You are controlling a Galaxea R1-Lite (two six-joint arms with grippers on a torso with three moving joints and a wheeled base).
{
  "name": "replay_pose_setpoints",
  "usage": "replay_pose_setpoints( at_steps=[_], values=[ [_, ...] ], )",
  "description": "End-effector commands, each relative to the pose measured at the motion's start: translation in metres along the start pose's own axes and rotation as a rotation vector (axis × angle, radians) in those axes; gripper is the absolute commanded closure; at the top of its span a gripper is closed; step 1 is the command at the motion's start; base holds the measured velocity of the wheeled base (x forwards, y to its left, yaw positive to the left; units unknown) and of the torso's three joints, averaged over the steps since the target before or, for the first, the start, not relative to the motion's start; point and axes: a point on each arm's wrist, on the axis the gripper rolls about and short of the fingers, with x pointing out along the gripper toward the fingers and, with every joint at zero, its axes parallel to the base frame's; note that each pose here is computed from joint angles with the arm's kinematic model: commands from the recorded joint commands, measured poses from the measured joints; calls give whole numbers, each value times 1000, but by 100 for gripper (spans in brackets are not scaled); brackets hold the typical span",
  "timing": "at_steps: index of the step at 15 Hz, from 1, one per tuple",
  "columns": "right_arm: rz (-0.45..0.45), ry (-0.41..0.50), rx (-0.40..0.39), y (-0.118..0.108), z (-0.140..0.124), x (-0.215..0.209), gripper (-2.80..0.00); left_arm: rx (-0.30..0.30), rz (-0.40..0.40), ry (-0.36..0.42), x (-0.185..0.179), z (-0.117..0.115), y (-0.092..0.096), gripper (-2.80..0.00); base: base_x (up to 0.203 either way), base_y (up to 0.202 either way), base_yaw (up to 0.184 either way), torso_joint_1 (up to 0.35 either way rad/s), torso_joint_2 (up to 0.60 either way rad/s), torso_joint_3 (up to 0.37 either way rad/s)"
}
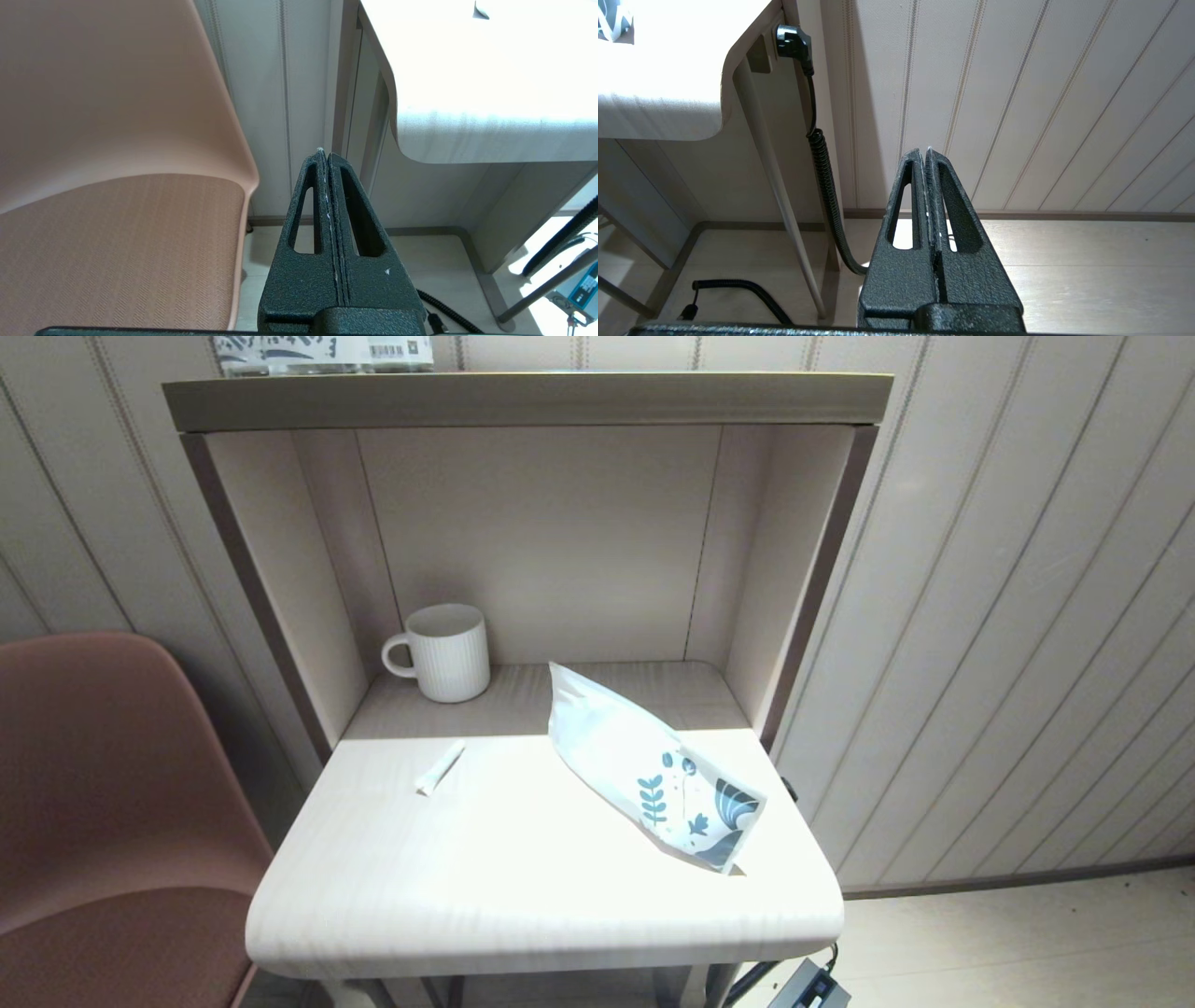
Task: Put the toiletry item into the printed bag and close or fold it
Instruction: Pick up the storage bag
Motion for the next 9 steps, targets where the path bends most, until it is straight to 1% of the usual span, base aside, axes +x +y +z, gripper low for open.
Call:
replay_pose_setpoints(
  at_steps=[1,2,3,5,7,8,9],
  values=[
    [5,9,-7,0,0,0,0,0,0,1,0,0,0,0,0,0,0,0,0,0],
    [8,24,-18,0,4,-2,0,0,0,1,0,0,0,0,0,0,0,0,0,0],
    [20,25,-24,0,17,-5,0,0,0,1,0,0,0,0,0,0,0,0,0,0],
    [66,5,-27,0,69,-13,0,0,0,1,0,0,0,0,0,0,0,0,0,0],
    [99,34,-27,-1,124,-2,0,0,-1,1,0,0,0,0,0,0,0,0,0,0],
    [115,67,-25,-1,148,12,0,0,0,1,0,0,0,0,0,0,0,0,0,0],
    [133,108,-18,-1,165,29,0,0,0,1,0,0,0,0,0,0,0,0,0,0]
  ],
)
